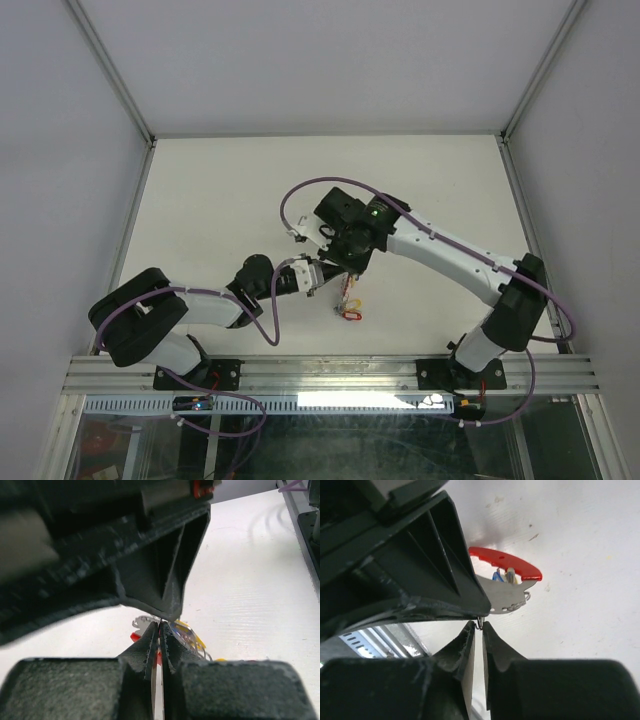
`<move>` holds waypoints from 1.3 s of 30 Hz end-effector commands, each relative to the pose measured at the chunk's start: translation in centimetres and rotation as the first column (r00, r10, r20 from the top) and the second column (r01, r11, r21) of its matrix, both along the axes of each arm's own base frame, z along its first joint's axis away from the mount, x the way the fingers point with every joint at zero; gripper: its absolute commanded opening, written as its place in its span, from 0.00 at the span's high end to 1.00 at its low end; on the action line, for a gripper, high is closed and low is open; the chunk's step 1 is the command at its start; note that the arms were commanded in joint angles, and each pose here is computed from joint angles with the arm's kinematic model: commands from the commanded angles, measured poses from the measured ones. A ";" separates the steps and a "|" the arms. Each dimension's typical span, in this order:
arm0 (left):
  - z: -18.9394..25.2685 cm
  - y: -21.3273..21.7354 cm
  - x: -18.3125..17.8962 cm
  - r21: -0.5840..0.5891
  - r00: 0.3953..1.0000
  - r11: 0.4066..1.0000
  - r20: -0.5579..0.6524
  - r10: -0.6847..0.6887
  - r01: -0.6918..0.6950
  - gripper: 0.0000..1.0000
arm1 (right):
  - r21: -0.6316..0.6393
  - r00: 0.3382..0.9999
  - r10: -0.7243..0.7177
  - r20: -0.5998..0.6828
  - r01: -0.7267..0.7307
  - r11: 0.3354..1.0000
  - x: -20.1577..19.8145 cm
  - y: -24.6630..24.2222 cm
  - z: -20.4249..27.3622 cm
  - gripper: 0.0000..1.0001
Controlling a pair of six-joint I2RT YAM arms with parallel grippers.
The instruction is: Put the keys on the keyring
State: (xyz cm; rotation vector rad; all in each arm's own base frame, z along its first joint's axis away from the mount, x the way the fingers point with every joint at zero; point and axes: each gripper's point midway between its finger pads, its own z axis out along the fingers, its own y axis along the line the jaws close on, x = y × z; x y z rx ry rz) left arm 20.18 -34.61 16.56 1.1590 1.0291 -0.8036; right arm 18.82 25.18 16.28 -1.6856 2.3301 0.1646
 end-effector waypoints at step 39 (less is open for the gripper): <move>1.6 0.7 -0.3 -0.106 0.999 0.994 -0.003 -0.038 0.037 1.00 | 0.784 0.865 -0.412 -0.287 0.460 0.417 2.0 -0.4 1.8 0.66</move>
